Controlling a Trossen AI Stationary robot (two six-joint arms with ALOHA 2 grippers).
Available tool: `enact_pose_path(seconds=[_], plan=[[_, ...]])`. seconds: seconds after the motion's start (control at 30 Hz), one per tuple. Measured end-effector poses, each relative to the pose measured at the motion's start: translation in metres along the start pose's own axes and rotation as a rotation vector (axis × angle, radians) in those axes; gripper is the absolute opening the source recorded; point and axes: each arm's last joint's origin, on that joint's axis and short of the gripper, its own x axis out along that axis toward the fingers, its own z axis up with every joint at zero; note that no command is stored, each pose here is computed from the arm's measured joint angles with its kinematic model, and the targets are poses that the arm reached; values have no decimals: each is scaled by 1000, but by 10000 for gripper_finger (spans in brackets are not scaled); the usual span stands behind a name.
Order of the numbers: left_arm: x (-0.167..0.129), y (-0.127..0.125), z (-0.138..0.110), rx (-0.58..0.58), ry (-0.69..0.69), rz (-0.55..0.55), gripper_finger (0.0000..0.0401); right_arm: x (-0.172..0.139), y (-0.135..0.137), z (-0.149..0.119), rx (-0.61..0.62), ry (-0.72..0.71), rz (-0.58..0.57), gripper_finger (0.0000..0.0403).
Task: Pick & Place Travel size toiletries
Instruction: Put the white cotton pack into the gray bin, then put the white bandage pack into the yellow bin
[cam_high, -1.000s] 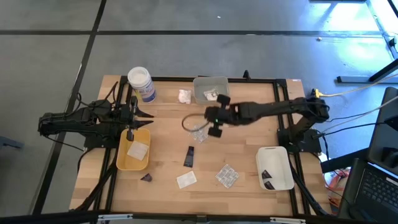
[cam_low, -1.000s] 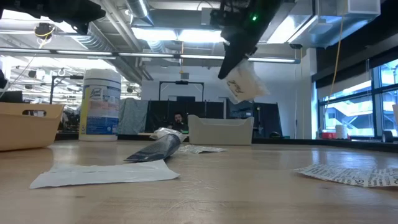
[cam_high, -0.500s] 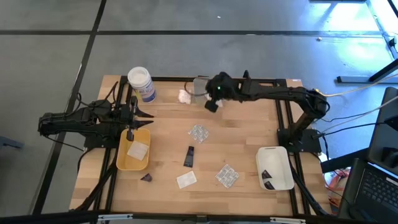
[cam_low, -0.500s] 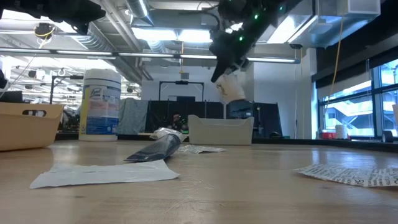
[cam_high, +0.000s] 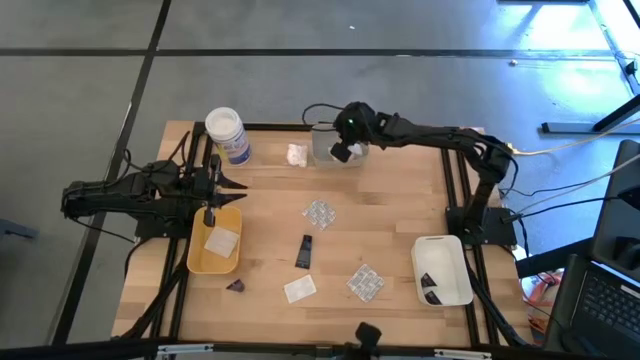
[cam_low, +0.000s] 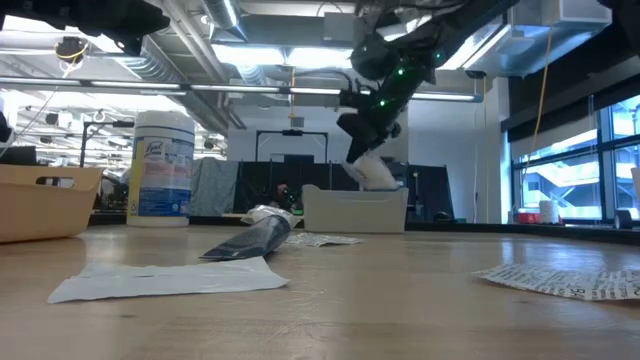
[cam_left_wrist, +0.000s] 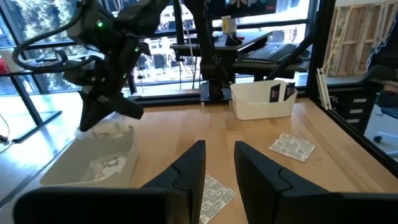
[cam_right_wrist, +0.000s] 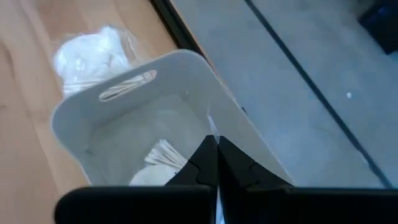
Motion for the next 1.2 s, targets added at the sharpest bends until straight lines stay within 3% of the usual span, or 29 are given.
enact_pose_path(seconds=[0.67, 1.0, 1.2], plan=[[0, 0, 0, 0, 0, 0, 82, 36, -27, -21, 62, 100, -18, 5], [0, 0, 0, 0, 0, 0, 82, 36, -27, -21, 60, 101, -18, 41], [0, 0, 0, 0, 0, 0, 82, 36, -28, -20, 43, 91, -14, 96]])
